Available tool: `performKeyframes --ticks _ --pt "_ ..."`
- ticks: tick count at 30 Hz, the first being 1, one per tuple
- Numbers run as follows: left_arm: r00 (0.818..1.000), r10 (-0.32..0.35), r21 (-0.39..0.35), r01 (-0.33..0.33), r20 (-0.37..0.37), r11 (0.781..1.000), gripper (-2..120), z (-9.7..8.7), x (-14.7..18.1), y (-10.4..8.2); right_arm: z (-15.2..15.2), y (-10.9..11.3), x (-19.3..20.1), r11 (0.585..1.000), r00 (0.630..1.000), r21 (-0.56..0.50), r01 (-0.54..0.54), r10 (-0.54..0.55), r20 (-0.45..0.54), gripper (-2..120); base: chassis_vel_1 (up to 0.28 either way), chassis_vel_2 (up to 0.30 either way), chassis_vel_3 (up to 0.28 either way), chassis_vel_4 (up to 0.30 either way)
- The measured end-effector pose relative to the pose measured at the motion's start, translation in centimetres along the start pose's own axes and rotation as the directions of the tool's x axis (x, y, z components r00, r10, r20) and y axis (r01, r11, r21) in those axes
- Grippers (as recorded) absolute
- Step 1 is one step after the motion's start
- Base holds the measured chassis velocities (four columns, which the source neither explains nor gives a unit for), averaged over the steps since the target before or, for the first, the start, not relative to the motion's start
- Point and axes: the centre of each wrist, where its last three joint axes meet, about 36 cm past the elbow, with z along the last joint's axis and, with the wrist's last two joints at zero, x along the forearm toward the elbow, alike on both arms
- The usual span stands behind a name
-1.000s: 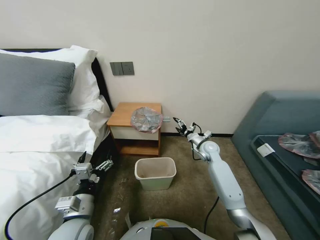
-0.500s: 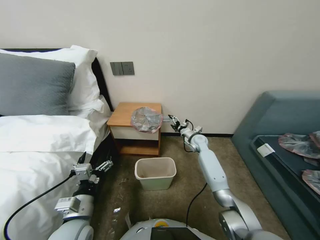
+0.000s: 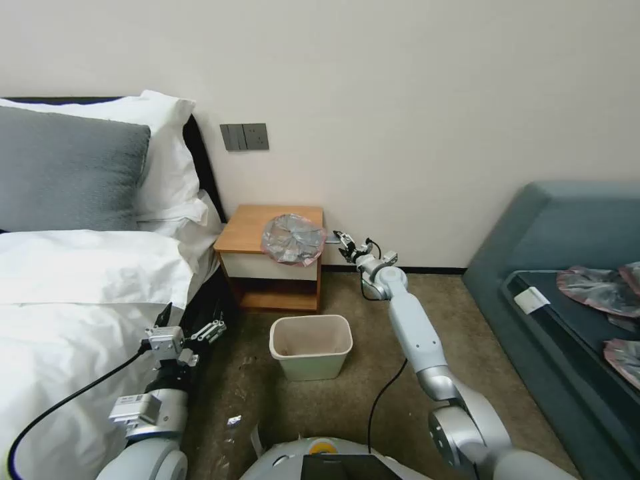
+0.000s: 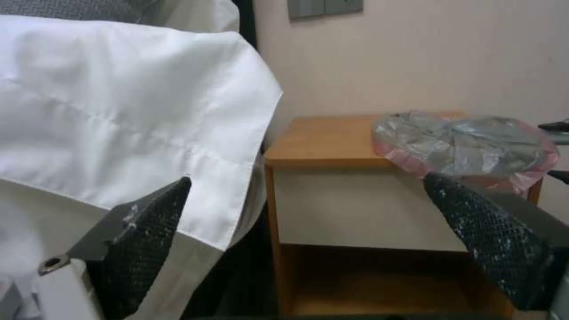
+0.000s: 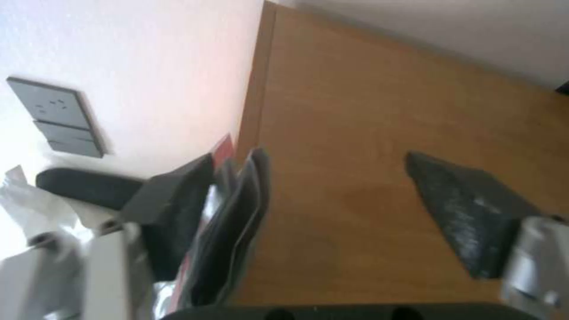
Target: Pick up the garbage bag from the table and place it over the trash can.
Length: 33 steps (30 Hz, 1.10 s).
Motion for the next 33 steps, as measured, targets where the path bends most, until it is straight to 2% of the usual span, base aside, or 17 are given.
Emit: performKeyframes --ticks 3,4,7,9,11,13,14,15,22,28,33 --pt "1.000 0.000 0.000 0.000 0.000 1.000 100 0.0 0.0 0.0 0.3 0.2 -0.2 1.000 1.000 -0.001 0.009 -0.009 -0.002 66 0.000 0.000 0.000 0.000" --pt "1.000 0.000 0.000 0.000 0.000 1.000 100 0.0 0.0 0.0 0.3 0.2 -0.2 1.000 1.000 -0.001 0.009 -0.009 -0.002 66 0.000 0.000 0.000 0.000" --pt "1.000 -0.001 -0.001 0.001 0.000 1.000 100 0.0 0.0 0.0 0.6 0.6 -0.5 1.000 1.000 -0.003 0.017 -0.017 -0.005 52 0.000 0.000 0.000 0.000" --pt "1.000 -0.001 -0.001 0.001 0.000 1.000 100 0.0 0.0 0.0 0.7 0.6 -0.5 1.000 1.000 -0.003 0.018 -0.018 -0.005 48 0.000 0.000 0.000 0.000" --pt "1.000 -0.002 -0.002 0.002 0.000 1.000 100 0.0 0.0 0.0 0.9 0.9 -0.6 1.000 1.000 -0.003 0.025 -0.025 -0.006 37 0.000 0.000 0.000 0.000" --pt "1.000 -0.002 -0.002 0.002 0.000 1.000 100 0.0 0.0 0.0 0.9 1.0 -0.6 1.000 1.000 -0.003 0.028 -0.028 -0.006 34 0.000 0.000 0.000 0.000" --pt "1.000 -0.002 -0.002 0.002 0.000 1.000 100 0.0 0.0 0.0 1.0 1.1 -0.6 0.999 0.999 0.000 0.032 -0.032 -0.007 25 0.000 0.000 0.000 0.000" --pt "1.000 -0.002 -0.002 0.002 0.000 1.000 100 0.0 0.0 0.0 1.0 1.1 -0.6 0.999 0.999 0.000 0.032 -0.032 -0.007 25 0.000 0.000 0.000 0.000" --pt "1.000 0.000 -0.005 0.000 0.000 1.000 100 0.0 0.0 0.0 1.7 1.8 -0.2 0.999 0.999 0.005 0.053 -0.053 -0.008 0 0.000 0.000 0.000 0.000" --pt "1.000 -0.002 -0.010 0.002 0.001 1.000 100 0.1 0.1 0.0 2.3 2.6 0.8 0.998 0.998 0.019 0.059 -0.059 -0.012 0 0.000 0.000 0.000 0.000" --pt "1.000 -0.001 -0.013 0.001 0.006 1.000 100 0.1 0.1 0.0 4.2 3.6 3.8 0.997 0.998 0.043 0.063 -0.062 -0.024 0 0.000 0.000 0.000 0.000"
